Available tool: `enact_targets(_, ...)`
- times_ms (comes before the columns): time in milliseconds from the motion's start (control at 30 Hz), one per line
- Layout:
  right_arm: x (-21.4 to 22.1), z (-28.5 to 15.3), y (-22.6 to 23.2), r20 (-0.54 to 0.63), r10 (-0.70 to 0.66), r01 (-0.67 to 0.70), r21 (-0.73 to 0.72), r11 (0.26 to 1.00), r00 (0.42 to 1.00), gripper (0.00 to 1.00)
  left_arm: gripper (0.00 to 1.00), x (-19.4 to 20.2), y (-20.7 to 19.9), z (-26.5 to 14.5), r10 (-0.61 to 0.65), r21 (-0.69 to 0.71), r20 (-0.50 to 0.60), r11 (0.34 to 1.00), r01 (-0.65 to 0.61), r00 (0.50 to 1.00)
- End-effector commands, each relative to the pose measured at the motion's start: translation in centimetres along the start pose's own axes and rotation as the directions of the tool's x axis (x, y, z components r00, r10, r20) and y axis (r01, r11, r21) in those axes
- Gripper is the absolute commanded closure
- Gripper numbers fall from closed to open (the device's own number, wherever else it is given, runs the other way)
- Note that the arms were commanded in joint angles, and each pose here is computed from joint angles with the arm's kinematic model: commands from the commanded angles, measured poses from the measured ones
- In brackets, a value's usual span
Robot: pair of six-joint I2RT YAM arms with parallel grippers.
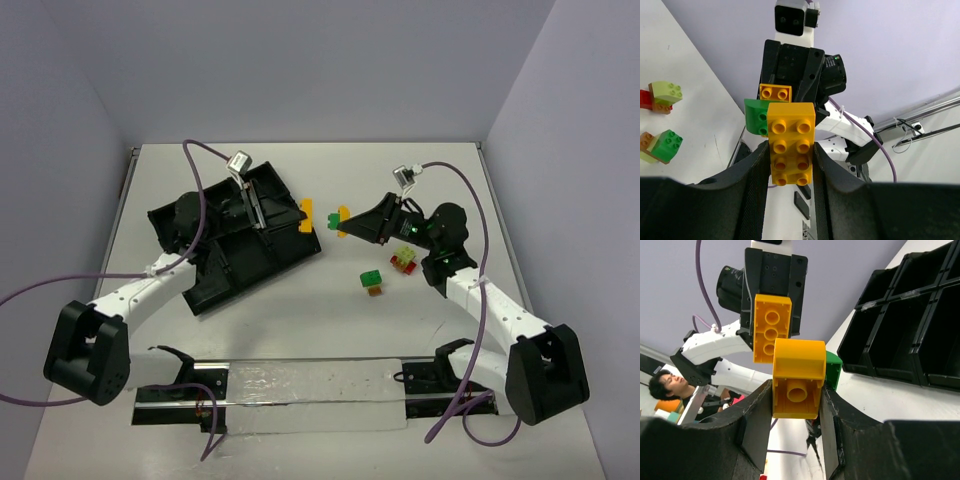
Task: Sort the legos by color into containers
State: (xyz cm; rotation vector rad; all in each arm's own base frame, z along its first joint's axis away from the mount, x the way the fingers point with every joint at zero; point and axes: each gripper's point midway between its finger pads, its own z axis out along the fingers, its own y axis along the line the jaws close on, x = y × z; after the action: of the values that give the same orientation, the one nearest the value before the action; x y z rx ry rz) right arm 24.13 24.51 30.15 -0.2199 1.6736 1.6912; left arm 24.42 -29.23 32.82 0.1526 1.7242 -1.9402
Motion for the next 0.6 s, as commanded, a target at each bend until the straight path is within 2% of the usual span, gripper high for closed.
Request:
enact_targets(0,-0.4,-0.5,1.7,0.011,-0.075,0.076,-0.051,0.996,0.997,1.0,1.0,-0.8,-1.1,-0.8,0.047,0.014,0.022,0.999,-0.048,0.999)
enact_targets(67,-0.4,-0.6,1.0,0.01,-0.071,0.071,-0.018,0.997,0.997,1.0,1.0,-1.3,-0.3,-1.3,0.031,-0.033,0.041,0.999,-0.03,0.999)
enact_targets(133,-0.8,-0.9,-0.8,0.016,-0.085,0.083,0.1,0.992,0.996,1.0,1.0,-2.4,3.1,-2.7,-0.009,-0.229,0.087,0.973,0.029,0.996)
enact_targets(167,-1.3,-1.3,-2.1,0.029,-0.108,0.099,0.207,0.973,0.994,1.0,1.0,-4.9,4.2,-3.1,0.113,-0.349,0.151,0.935,-0.054,0.982)
enact_targets(200,-1.6,-1.7,-2.7,0.033,-0.126,0.113,0.265,0.958,0.991,1.0,1.0,-4.6,7.5,-4.7,0.082,-0.517,0.16,0.856,0.013,0.984)
enact_targets(233,-1.9,-2.1,-3.2,0.039,-0.14,0.121,0.312,0.942,0.989,1.0,1.0,-6.3,7.9,-5.1,0.154,-0.574,0.192,0.819,-0.017,0.969)
enact_targets(267,-2.2,-2.8,-3.9,0.042,-0.151,0.124,0.387,0.914,0.988,1.0,1.0,-7.2,9.8,-6.8,0.161,-0.701,0.223,0.712,0.043,0.961)
enact_targets(300,-2.6,-3.2,-4.1,0.053,-0.181,0.142,0.424,0.895,0.982,1.0,1.0,-7.9,11.3,-7.9,0.185,-0.765,0.238,0.641,0.067,0.953)
enact_targets(467,-4.1,-4.7,-4.0,0.089,-0.249,0.169,0.517,0.839,0.964,1.0,1.0,-11.6,16.1,-9.5,0.245,-0.892,0.276,0.425,0.153,0.929)
enact_targets(533,-4.2,-5.0,-3.8,0.093,-0.261,0.175,0.53,0.83,0.961,1.0,1.0,-12.4,18.6,-10.4,0.248,-0.932,0.268,0.312,0.185,0.931)
enact_targets(567,-4.3,-5.2,-3.8,0.093,-0.266,0.176,0.538,0.824,0.96,1.0,1.0,-13.3,18.8,-10.5,0.268,-0.937,0.276,0.287,0.197,0.923)
